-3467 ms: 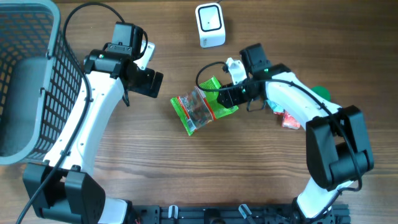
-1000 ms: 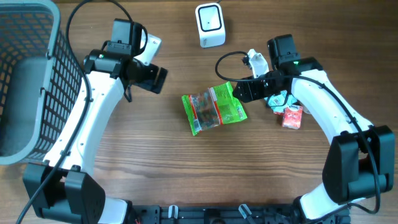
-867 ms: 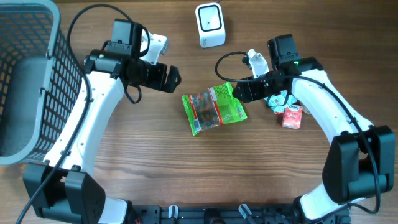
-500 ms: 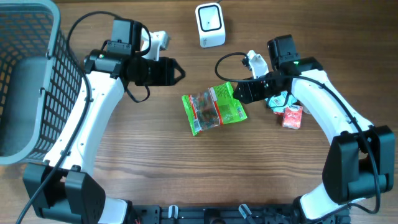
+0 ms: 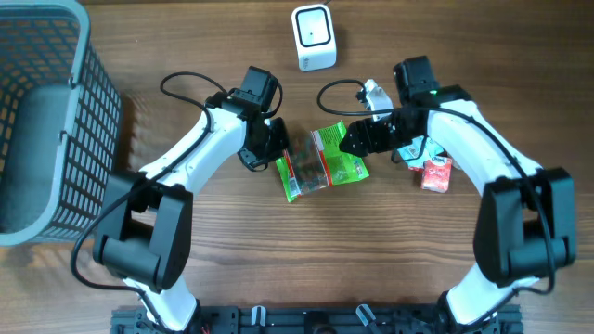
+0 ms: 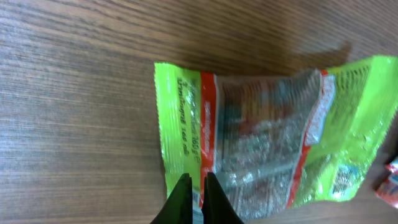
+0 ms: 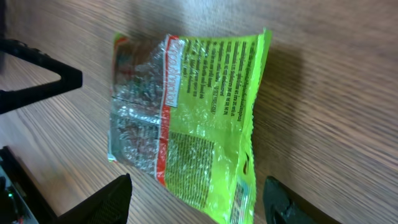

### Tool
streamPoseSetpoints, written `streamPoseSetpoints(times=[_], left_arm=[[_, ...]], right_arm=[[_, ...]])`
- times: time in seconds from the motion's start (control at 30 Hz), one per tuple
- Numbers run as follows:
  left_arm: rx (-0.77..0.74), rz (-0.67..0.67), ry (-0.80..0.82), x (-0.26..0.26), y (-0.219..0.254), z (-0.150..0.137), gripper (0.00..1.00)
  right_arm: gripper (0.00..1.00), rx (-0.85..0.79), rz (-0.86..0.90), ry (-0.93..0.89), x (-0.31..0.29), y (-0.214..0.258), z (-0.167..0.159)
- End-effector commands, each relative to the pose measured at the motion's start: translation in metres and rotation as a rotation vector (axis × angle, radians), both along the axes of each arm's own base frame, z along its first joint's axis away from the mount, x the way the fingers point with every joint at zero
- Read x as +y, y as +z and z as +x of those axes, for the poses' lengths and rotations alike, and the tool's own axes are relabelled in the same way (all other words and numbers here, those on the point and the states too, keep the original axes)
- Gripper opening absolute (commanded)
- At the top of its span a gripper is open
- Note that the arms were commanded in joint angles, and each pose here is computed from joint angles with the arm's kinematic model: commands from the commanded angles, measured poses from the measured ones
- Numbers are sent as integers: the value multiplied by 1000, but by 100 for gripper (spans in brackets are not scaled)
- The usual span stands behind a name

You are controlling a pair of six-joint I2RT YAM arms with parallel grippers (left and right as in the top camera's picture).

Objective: Scan the item barcode

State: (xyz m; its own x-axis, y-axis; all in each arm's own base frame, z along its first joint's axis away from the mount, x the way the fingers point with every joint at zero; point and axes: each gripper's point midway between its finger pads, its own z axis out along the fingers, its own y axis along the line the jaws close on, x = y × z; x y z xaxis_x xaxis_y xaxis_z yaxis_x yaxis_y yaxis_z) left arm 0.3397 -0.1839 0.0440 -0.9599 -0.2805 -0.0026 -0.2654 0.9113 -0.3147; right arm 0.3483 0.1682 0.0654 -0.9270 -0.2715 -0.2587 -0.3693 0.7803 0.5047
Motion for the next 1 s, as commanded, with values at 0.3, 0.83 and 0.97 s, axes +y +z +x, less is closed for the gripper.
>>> streamPoseSetpoints(times=[0.3,0.83,0.97], left_arm=[[46,97,6,-3,-44,-4,4],[61,105,-7,-6,-53,-7,4],[56,102,-6,-7,-53,-6,4]], right_arm=[[66,88,46,5,10,-32,-2],[62,248,339,7,59,-51,-39],[62,261,355,-6,78,-57,-46]])
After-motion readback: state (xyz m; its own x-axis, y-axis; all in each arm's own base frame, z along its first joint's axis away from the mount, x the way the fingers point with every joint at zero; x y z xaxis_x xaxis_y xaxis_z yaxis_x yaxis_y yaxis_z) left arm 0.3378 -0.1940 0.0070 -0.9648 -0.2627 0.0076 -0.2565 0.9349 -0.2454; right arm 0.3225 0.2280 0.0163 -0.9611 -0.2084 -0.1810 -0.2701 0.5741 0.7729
